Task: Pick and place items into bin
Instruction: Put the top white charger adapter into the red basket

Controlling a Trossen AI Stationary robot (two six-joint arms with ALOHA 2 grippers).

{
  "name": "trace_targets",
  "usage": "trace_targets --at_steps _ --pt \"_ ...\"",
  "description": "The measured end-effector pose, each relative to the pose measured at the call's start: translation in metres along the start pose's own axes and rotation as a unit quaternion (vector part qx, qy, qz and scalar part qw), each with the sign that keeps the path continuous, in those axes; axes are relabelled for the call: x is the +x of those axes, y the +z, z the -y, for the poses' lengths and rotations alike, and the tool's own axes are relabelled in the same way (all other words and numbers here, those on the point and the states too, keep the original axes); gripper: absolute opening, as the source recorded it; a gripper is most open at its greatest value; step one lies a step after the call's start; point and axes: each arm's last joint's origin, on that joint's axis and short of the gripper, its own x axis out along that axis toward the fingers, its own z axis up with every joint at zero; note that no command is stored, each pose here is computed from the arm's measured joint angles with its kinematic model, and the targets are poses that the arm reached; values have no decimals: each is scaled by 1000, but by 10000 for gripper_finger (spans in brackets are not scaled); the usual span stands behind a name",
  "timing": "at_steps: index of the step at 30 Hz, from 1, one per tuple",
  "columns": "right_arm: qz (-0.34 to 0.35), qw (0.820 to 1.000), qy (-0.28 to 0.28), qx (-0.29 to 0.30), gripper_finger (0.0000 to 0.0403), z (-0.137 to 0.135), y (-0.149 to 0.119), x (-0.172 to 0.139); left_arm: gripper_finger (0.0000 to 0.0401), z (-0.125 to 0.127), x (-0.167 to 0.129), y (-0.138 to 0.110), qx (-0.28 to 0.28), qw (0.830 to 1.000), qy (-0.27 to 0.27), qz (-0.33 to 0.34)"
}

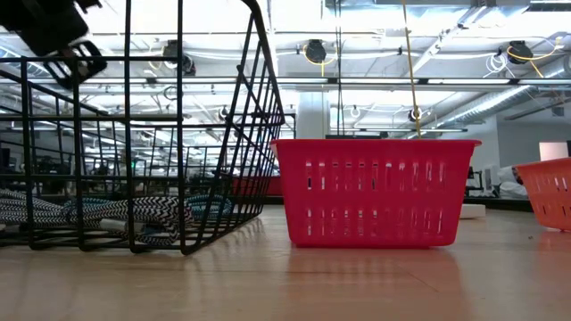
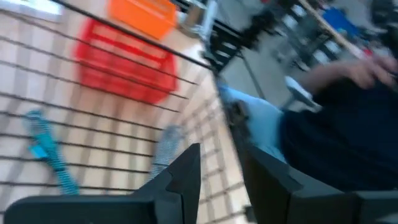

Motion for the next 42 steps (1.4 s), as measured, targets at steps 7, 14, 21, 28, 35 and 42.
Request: trace_targets --at_steps 7,14,21,28,35,42 --pt "-2 1000 1 -9 155 -1 -1 0 99 34 -13 12 110 991 -48 -52" --pt "-51 999 4 -9 155 0 -8 -3 93 64 -32 21 230 966 -79 -85" --pt "-59 998 37 -2 155 -14 4 -30 93 70 -34 15 246 965 -40 -82" --pt "10 999 -35 12 145 -21 -14 -90 93 68 -36 7 245 964 -14 -104" --pt "115 990 -61 61 148 -16 -62 -141 93 70 -37 5 242 964 -15 -111" --pt "195 974 -68 89 146 -12 -107 -175 93 69 -40 -2 241 961 -7 -138"
